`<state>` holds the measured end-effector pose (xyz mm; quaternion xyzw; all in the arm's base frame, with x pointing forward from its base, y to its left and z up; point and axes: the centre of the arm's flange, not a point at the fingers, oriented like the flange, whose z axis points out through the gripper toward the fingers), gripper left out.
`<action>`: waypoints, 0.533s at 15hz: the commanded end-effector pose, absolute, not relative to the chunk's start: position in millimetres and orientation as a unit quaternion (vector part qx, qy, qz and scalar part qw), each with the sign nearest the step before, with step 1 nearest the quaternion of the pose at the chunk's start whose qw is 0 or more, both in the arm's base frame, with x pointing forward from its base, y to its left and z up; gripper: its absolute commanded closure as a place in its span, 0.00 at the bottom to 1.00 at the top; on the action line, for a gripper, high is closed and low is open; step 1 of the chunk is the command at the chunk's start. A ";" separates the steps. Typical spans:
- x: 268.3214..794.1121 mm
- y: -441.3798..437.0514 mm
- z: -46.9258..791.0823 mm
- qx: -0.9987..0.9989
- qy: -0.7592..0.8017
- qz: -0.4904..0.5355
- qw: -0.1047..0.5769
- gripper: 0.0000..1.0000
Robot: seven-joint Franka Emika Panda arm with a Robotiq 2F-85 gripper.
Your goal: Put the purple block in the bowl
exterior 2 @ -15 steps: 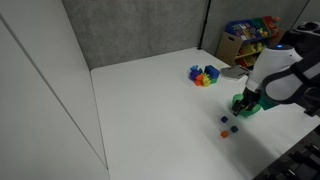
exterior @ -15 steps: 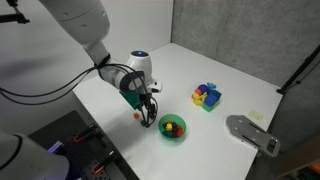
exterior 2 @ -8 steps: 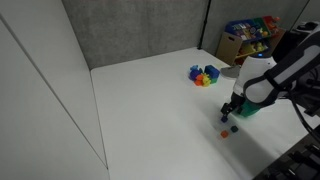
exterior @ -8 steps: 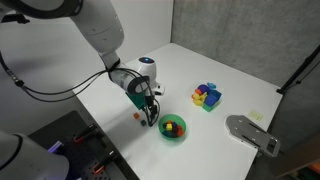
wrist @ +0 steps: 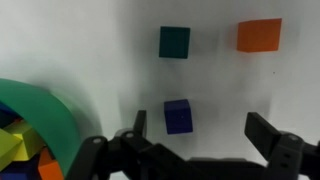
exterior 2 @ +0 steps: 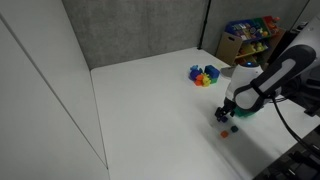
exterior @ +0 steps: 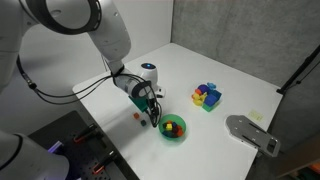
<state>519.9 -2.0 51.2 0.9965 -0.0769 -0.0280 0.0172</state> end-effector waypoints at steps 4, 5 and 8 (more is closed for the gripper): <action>527.1 -5.2 40.5 0.998 -0.055 -0.020 0.016 0.18; 526.2 -5.1 39.9 0.998 -0.053 -0.020 0.018 0.26; 524.5 -4.8 38.7 0.999 -0.046 -0.012 0.022 0.49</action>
